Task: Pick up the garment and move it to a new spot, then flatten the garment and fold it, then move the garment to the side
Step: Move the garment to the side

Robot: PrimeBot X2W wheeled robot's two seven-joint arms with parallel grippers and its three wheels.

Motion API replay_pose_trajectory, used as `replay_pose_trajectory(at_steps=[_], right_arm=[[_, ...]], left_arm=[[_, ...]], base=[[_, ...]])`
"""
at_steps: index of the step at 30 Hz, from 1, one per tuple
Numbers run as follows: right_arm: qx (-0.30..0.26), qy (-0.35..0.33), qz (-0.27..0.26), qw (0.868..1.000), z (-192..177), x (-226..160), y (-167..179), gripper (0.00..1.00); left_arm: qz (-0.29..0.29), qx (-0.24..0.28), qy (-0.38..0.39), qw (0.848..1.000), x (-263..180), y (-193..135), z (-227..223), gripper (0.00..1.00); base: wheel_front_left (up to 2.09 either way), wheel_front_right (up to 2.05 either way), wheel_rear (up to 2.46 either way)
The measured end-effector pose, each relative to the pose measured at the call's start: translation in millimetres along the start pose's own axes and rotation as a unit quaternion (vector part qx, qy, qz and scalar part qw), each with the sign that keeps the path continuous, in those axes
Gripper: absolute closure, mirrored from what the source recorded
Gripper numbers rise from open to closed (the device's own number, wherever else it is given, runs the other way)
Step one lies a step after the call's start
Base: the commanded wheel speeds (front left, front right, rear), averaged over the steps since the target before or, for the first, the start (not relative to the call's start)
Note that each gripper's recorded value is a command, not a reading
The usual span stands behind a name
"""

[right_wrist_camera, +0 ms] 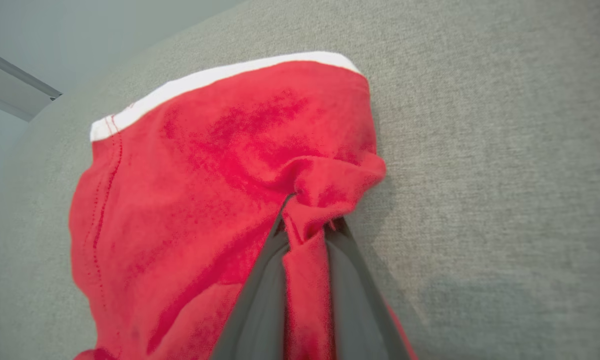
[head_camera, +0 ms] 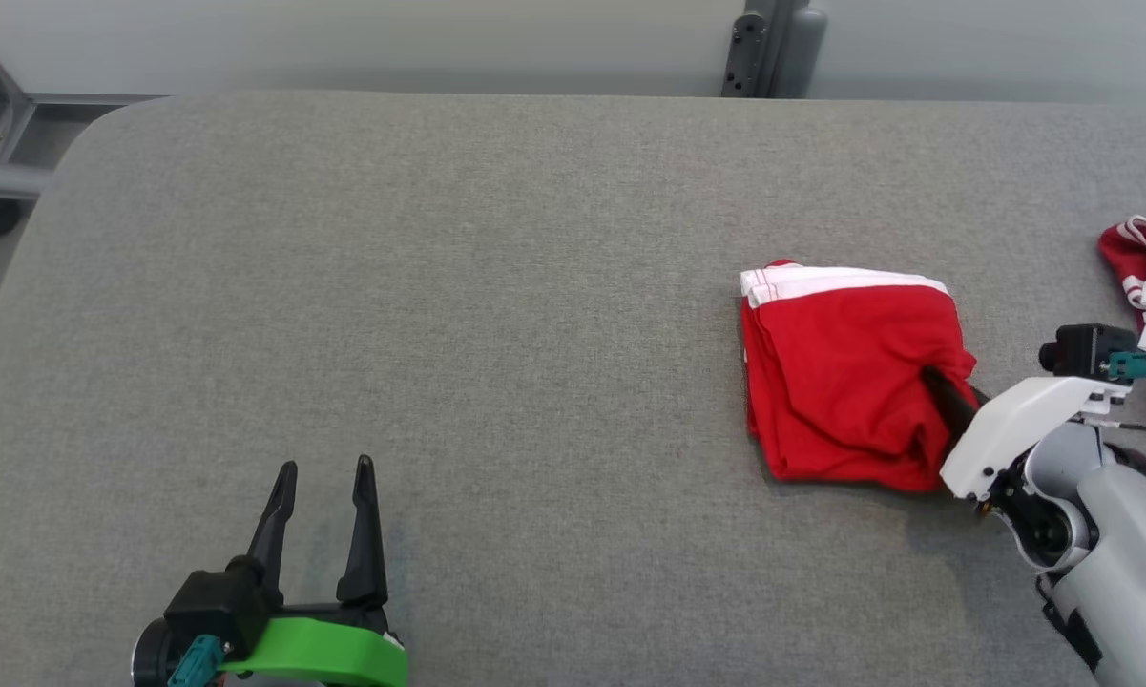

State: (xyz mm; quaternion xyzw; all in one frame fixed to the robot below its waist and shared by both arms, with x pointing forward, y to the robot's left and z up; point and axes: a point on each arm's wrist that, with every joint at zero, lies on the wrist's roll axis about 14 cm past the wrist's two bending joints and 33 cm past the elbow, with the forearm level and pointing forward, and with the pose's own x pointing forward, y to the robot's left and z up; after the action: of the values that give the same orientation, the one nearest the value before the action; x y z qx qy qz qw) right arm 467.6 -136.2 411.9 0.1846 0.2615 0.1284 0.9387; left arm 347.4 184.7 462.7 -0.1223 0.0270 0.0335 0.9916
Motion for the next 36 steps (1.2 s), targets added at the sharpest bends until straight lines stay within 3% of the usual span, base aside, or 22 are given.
replay_pose_trajectory(at_steps=[7, 12, 17, 22, 23, 24, 25, 26, 36], right_arm=[[-0.095, -0.062, -0.032, 0.993, 78, -30, -46, 1.00], [-0.156, -0.067, -0.089, 0.981, 128, -59, -92, 1.00], [-0.165, -0.052, -0.153, 0.973, 152, -70, -138, 1.00], [-0.196, 0.009, -0.234, 0.952, 139, -80, -194, 1.00], [-0.211, 0.018, -0.246, 0.946, 138, -81, -201, 0.87], [-0.224, 0.020, -0.255, 0.940, 139, -81, -207, 0.58], [-0.237, 0.020, -0.266, 0.934, 141, -83, -213, 0.07], [-0.243, 0.020, -0.275, 0.930, 141, -83, -219, 0.00], [-0.241, 0.035, -0.320, 0.916, 98, -85, -247, 0.00]], left_arm=[[-0.044, -0.006, 0.002, 0.999, 21, -27, -3, 0.00], [-0.082, -0.010, 0.007, 0.997, 37, -51, -8, 0.00], [-0.106, -0.009, 0.026, 0.994, 49, -64, -23, 0.00], [-0.114, -0.006, 0.051, 0.992, 54, -66, -42, 0.00], [-0.113, -0.003, 0.055, 0.992, 53, -65, -44, 0.00], [-0.110, -0.001, 0.057, 0.992, 53, -62, -45, 0.00], [-0.109, 0.001, 0.059, 0.992, 52, -61, -46, 0.00], [-0.107, 0.003, 0.062, 0.992, 51, -59, -48, 0.00], [-0.096, 0.011, 0.063, 0.993, 45, -49, -47, 0.00]], base=[[0.00, 0.00, 0.00], [0.00, 0.00, 0.00], [0.00, 0.00, 0.00], [0.00, 0.00, 0.00], [0.00, 0.00, 0.00], [0.00, 0.00, 0.00], [0.00, 0.00, 0.00], [0.00, 0.00, 0.00], [0.00, 0.00, 0.00]])
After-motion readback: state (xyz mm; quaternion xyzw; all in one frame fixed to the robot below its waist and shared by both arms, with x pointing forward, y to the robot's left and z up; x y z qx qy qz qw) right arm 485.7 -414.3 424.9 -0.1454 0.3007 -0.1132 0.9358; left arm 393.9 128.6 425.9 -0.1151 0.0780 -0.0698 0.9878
